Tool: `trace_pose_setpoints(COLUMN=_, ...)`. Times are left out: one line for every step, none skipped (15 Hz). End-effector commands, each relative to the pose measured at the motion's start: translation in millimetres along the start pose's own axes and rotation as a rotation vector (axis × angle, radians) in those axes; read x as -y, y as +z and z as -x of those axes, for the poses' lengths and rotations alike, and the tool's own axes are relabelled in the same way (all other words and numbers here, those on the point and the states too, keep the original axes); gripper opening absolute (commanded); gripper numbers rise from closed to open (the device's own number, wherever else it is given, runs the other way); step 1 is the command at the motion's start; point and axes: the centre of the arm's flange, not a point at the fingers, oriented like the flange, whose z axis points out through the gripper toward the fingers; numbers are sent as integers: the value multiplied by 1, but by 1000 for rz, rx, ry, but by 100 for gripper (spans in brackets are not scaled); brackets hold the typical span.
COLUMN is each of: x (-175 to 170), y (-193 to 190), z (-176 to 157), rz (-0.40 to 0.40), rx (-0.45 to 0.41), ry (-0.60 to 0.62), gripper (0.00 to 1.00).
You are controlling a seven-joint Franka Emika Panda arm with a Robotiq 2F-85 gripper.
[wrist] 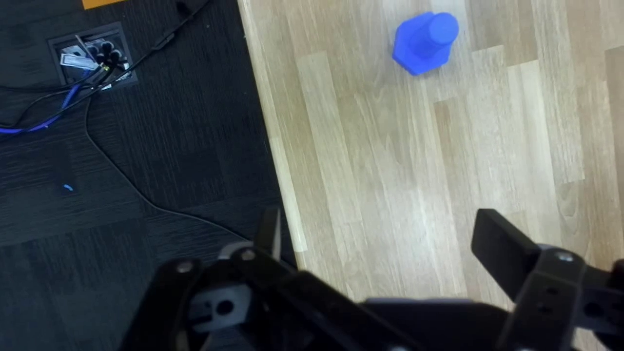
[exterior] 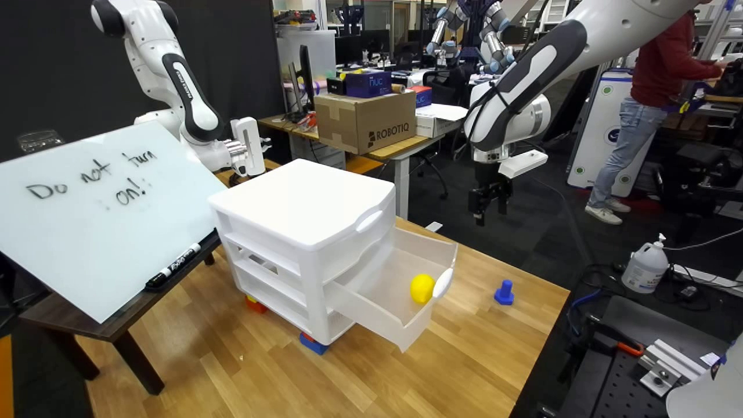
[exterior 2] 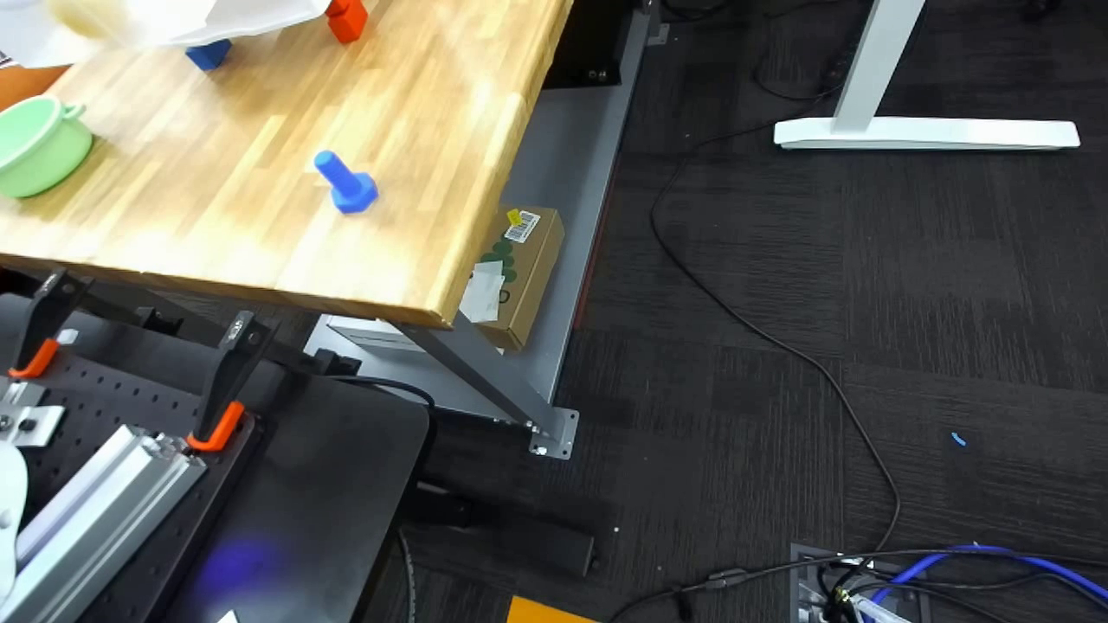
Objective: Move the blue screw to the left
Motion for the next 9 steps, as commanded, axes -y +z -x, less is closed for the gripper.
trace_pose_setpoints(x=2, y=13, z=4, rz=-12, rx=30, ry=-40, gripper=100)
trace_pose_setpoints(x=3, y=20, z=8, rz=-15, rx=40, ry=-51, gripper=100)
trace_pose_setpoints(x=3, y=30, z=14, rz=-16, rx=47, ry=-59, gripper=100)
trace_pose_setpoints(x=4, y=37, z=18, rz=-18, rx=59, ry=-65, gripper=100)
trace_pose_setpoints(x=5, y=46, z=24, rz=-25, rx=73, ry=-74, gripper=100)
trace_pose_setpoints(x=6, y=54, z=29, rz=-27, rx=88, ry=-85, gripper=100)
trace_pose_setpoints(x=9, y=63, z=34, rz=-29, rx=107, ry=-99, gripper=100)
trace_pose_setpoints(x=11, y=71, z=36, rz=-31, rx=129, ry=-112, gripper=100)
trace_pose_setpoints(x=13, y=80, z=38, rz=-32, rx=150, ry=-122, gripper=100)
